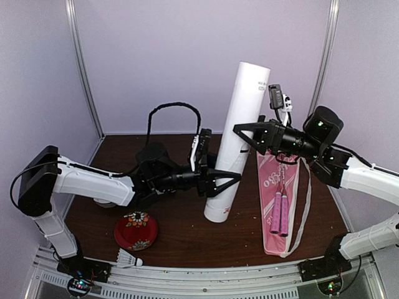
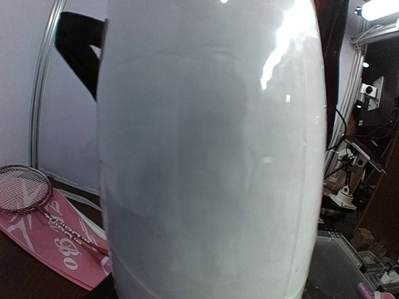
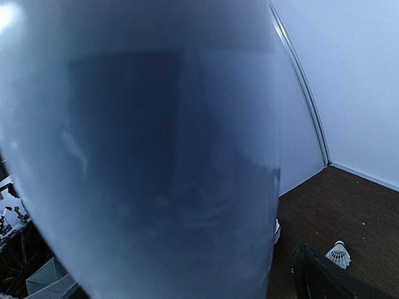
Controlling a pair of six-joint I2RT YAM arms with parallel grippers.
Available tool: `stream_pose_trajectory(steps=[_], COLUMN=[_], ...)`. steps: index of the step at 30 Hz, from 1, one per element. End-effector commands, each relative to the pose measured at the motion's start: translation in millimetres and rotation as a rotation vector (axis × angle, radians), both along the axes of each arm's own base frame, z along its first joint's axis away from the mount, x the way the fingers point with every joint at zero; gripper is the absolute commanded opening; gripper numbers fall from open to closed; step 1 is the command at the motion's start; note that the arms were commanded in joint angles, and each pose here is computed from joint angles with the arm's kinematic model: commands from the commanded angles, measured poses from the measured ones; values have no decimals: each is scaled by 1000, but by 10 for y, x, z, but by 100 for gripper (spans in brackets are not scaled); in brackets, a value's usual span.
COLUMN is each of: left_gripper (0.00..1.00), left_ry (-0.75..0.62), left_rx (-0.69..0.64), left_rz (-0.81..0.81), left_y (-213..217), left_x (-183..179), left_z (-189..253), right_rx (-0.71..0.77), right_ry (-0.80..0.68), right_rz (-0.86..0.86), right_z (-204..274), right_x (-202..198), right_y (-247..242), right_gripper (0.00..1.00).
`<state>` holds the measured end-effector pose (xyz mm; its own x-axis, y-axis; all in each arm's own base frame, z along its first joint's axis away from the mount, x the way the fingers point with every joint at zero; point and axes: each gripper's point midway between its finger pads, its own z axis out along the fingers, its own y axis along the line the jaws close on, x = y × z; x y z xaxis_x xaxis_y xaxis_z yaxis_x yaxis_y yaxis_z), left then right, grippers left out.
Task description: Pack up the badminton gear
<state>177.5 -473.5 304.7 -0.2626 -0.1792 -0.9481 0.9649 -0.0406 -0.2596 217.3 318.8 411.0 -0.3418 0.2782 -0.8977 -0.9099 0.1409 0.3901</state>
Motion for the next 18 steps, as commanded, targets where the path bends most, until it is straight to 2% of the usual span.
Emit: stream_pose_trajectory(steps=[1, 5, 7, 12, 15, 18], left_gripper=[57, 58, 62, 84, 97, 98], left_ry=[-61, -59, -55, -65, -100, -124], left_rx=[-81, -68, -52, -15, 18, 83], left_rz=[-44, -33, -25, 25, 69, 99], left_y=[-24, -34, -34, 39, 144, 287], left_x=[-88, -70, -60, -23, -20, -24], left_z=[260, 211, 178, 117, 95, 8], right_rx=[16, 18, 16, -12, -51, -121], right_ry=[-77, -87, -92, -106, -124, -148], right_rz=[62, 66, 59, 45, 16, -29], right_z=[134, 127, 124, 81, 26, -67], right_x=[-120, -114, -111, -120, -109, -82], right_y=[101, 118, 114, 83, 33, -57], right_gripper=[96, 80, 73, 61, 58, 57])
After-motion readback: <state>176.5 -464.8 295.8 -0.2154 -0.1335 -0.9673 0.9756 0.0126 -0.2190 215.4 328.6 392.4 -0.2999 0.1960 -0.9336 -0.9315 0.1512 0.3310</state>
